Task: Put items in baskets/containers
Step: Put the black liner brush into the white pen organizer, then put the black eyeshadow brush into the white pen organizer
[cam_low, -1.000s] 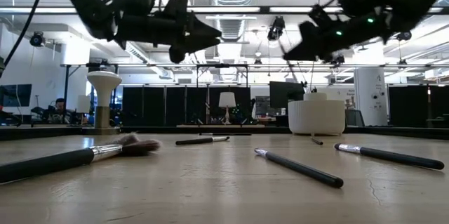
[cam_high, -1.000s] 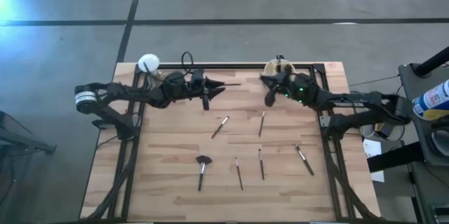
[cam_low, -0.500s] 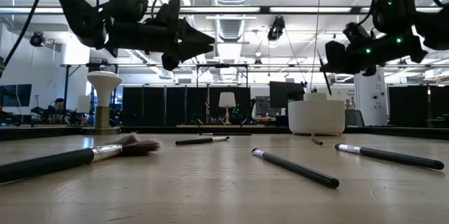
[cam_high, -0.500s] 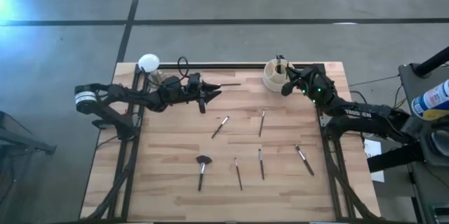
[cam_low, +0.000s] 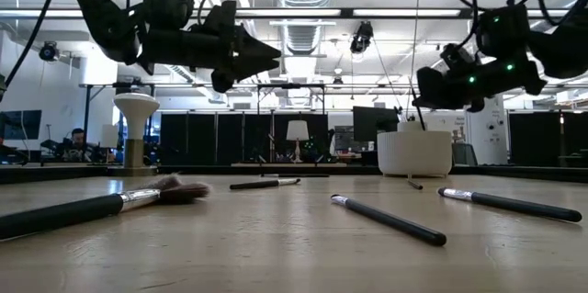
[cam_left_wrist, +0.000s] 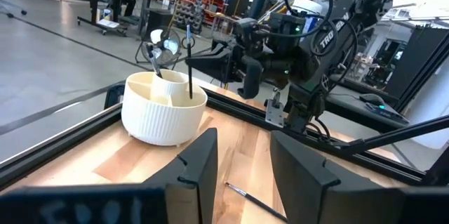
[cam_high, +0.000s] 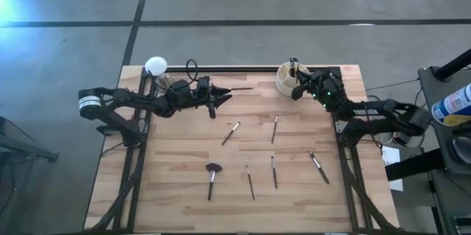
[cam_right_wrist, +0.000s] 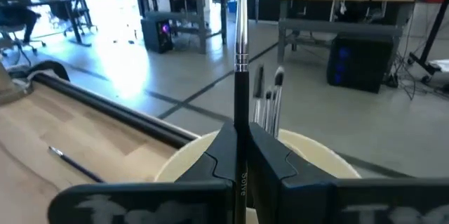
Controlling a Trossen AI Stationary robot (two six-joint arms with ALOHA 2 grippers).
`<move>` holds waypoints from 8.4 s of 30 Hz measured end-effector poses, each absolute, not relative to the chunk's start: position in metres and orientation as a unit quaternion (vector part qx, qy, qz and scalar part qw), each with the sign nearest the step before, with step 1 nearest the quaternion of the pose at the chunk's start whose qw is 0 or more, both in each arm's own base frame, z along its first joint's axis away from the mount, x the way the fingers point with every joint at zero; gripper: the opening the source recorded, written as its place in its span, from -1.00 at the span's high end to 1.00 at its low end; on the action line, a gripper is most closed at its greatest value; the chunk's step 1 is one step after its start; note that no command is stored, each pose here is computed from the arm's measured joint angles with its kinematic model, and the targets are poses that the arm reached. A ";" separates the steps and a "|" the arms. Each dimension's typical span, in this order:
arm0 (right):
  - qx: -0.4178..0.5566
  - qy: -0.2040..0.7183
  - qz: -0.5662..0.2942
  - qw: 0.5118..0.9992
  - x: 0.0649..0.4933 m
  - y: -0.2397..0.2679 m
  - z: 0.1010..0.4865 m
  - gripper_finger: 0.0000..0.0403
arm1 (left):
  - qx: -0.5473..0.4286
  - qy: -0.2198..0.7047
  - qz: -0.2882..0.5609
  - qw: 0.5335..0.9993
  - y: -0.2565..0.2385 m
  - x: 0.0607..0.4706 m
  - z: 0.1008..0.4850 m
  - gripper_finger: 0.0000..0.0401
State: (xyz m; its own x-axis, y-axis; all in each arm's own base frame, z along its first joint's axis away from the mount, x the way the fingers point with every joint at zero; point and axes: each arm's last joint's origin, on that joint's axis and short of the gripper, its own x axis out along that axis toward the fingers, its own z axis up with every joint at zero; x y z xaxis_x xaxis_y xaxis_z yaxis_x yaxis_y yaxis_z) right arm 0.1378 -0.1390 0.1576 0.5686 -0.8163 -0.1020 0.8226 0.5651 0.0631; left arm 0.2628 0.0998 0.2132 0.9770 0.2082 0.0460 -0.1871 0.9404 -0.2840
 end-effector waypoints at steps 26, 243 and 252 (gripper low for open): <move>0.082 0.007 -0.469 0.879 0.137 -0.139 0.152 0.94 | -0.144 -0.030 0.101 0.984 0.100 0.263 0.212 0.56; 0.047 -0.040 -0.472 0.880 0.147 -0.141 0.186 0.94 | -0.178 0.014 0.063 0.982 0.134 0.278 0.181 0.79; 0.043 -0.041 -0.485 0.873 0.152 -0.147 0.168 0.94 | -0.179 0.015 0.062 0.982 0.133 0.278 0.180 0.79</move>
